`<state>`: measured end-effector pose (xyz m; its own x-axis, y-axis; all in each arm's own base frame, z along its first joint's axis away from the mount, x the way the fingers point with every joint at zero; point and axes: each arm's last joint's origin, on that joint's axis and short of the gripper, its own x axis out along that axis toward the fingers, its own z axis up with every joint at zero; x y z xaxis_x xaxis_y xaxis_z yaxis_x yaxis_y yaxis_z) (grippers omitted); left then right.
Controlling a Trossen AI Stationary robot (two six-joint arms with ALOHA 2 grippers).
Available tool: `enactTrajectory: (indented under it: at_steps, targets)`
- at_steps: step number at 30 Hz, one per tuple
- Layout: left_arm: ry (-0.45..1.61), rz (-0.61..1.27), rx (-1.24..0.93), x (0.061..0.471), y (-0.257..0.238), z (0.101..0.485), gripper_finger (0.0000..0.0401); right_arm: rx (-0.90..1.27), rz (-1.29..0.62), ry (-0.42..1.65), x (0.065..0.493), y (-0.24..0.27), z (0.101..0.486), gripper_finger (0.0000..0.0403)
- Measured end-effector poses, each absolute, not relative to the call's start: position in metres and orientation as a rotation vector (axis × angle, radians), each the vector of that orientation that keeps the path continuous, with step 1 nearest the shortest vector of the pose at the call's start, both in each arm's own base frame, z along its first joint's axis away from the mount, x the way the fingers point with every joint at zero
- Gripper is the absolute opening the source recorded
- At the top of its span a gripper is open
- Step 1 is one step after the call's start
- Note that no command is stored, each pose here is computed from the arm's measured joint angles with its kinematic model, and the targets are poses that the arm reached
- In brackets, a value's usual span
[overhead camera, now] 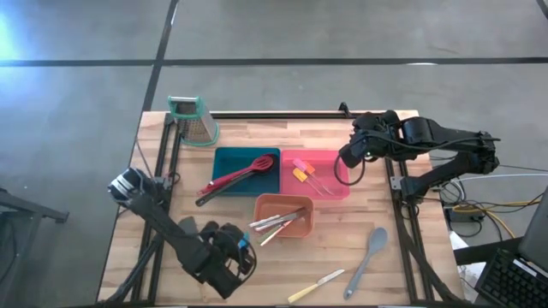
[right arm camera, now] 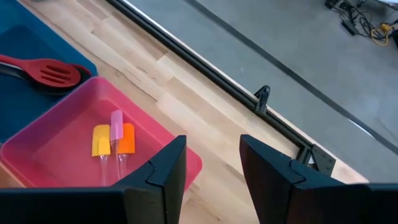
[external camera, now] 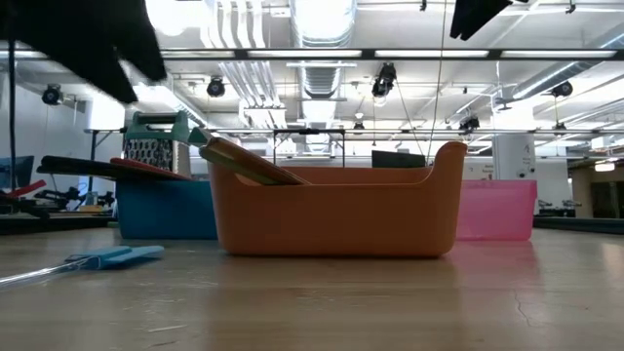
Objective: Pick & Place Kitchen Items
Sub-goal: Put the blue spatula into the red bin
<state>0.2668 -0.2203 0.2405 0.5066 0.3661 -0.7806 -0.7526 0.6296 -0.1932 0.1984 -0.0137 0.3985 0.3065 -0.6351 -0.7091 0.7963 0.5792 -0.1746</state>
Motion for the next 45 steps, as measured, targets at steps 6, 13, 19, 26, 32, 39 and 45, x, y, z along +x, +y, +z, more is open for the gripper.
enactTrajectory:
  at_steps: [6,13,19,26,32,39,45]
  targets:
    - [0.748,0.696,-0.495,0.262,-0.216,0.21,0.0218,0.232,-0.961,0.824,0.2,-0.015,0.398,0.0144]
    - [0.798,0.723,-0.422,0.249,-0.208,0.187,0.0218,0.246,-0.947,0.835,0.2,-0.014,0.397,0.0146]
    - [0.784,0.687,-0.487,0.249,-0.207,0.169,0.0218,0.247,-0.947,0.834,0.2,-0.014,0.397,0.0157]
    - [0.743,0.538,-0.592,0.255,-0.214,0.154,0.0218,0.247,-0.949,0.838,0.202,-0.014,0.396,0.0169]
    - [0.762,0.554,-0.552,0.249,-0.207,0.142,0.0218,0.237,-0.953,0.857,0.204,-0.014,0.39,0.0178]
    - [0.764,0.57,-0.534,0.244,-0.196,0.128,0.0218,0.226,-0.958,0.877,0.205,-0.014,0.384,0.0184]
    - [0.705,0.584,-0.621,0.246,-0.184,0.118,0.0221,0.223,-0.959,0.882,0.205,-0.014,0.382,0.0185]
